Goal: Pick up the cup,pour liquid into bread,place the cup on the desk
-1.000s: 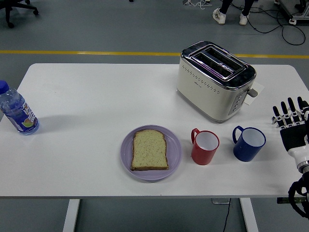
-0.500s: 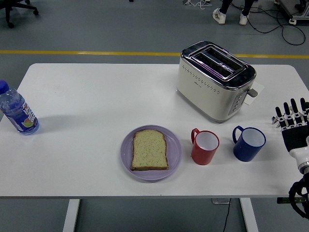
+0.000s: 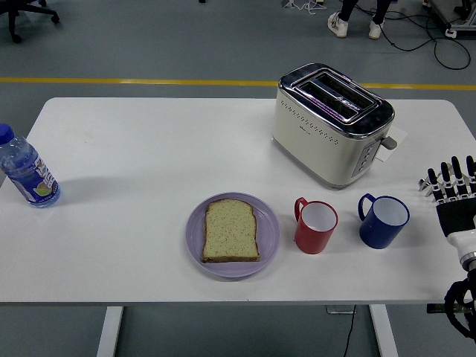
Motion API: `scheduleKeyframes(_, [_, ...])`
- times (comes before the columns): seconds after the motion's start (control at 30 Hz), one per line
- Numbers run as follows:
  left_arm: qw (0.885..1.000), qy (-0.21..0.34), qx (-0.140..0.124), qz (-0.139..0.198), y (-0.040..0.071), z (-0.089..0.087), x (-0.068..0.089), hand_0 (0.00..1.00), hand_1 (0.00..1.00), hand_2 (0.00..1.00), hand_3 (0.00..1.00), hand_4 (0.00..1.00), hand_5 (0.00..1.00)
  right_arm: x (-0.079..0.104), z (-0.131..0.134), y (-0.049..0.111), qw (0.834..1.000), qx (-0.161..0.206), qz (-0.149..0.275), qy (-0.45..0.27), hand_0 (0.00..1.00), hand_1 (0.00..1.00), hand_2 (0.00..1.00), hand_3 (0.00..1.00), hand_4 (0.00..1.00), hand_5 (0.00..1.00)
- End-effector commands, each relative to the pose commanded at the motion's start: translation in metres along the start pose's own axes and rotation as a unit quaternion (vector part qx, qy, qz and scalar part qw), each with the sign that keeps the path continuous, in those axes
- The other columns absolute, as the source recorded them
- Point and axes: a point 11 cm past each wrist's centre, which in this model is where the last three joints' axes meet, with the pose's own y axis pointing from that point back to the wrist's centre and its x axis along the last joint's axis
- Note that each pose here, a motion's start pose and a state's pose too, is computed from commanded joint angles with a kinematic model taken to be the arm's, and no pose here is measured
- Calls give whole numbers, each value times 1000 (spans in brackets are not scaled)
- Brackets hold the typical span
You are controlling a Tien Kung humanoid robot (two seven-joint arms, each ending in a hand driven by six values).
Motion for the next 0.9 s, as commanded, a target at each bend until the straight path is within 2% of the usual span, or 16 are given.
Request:
scheduleKeyframes(0.5, [1000, -5, 4, -2, 0, -5, -2, 634, 645, 657, 553, 323, 836, 3, 4, 2, 1000, 0, 6, -10, 644, 564, 633, 609, 621, 201])
scheduleKeyframes(0.9, [1000, -1, -1, -1, 0, 2, 0, 634, 646, 656, 554, 323, 835, 4, 2, 0, 1000, 3, 9, -21, 640, 561, 632, 608, 615, 191])
